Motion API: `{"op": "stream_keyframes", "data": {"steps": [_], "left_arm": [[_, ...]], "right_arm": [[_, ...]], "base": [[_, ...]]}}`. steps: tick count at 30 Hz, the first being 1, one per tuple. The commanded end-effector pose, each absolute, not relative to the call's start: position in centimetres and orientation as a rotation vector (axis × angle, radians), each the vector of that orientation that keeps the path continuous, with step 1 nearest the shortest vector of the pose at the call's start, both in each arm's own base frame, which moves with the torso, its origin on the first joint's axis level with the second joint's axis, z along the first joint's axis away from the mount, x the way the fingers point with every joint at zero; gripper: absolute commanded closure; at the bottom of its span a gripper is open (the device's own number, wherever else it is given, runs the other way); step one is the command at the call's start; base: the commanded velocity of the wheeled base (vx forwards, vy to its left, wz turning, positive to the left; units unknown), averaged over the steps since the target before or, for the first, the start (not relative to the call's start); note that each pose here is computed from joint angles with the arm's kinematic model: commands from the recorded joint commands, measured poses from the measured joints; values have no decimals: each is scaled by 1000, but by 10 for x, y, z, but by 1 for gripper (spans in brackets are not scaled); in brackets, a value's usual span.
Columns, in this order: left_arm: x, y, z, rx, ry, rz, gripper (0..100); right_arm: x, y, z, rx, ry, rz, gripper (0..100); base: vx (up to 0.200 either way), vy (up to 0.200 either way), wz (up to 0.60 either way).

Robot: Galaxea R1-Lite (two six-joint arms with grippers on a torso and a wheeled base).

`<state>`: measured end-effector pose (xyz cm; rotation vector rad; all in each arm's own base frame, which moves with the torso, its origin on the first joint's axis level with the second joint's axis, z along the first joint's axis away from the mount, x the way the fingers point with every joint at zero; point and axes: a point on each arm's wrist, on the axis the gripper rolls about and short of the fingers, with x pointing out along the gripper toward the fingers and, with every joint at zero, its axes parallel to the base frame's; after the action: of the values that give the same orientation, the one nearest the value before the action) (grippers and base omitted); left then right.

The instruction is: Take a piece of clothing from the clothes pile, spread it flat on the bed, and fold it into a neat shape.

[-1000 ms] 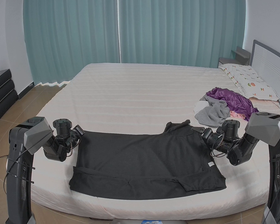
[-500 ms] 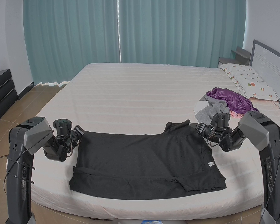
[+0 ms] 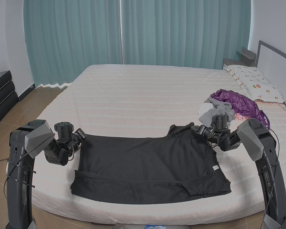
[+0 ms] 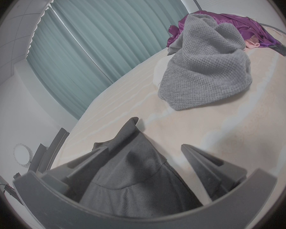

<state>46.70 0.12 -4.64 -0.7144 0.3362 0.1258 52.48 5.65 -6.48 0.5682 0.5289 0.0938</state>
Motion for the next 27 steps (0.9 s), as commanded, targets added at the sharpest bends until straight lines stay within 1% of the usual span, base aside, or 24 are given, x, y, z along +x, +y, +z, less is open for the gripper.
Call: {"op": "stream_keyframes", "data": {"steps": [1,12,18,22,27], "left_arm": [[467,1,-47,-715,338,126,100],[467,1,-46,-715,334,126,100],[465,1,-41,-713,332,125,100],[464,1,-34,-713,321,121,100],[463,1,-26,-713,310,120,100]], "right_arm": [[526,57,-78,570,537,94,100],[527,53,-51,618,492,80,100],[513,54,-38,648,507,78,100],[509,52,-31,659,485,81,100],[504,43,-18,711,459,62,100]], "base": [[0,0,0],[0,0,0],[0,0,0],[0,0,0],[0,0,0]]}}
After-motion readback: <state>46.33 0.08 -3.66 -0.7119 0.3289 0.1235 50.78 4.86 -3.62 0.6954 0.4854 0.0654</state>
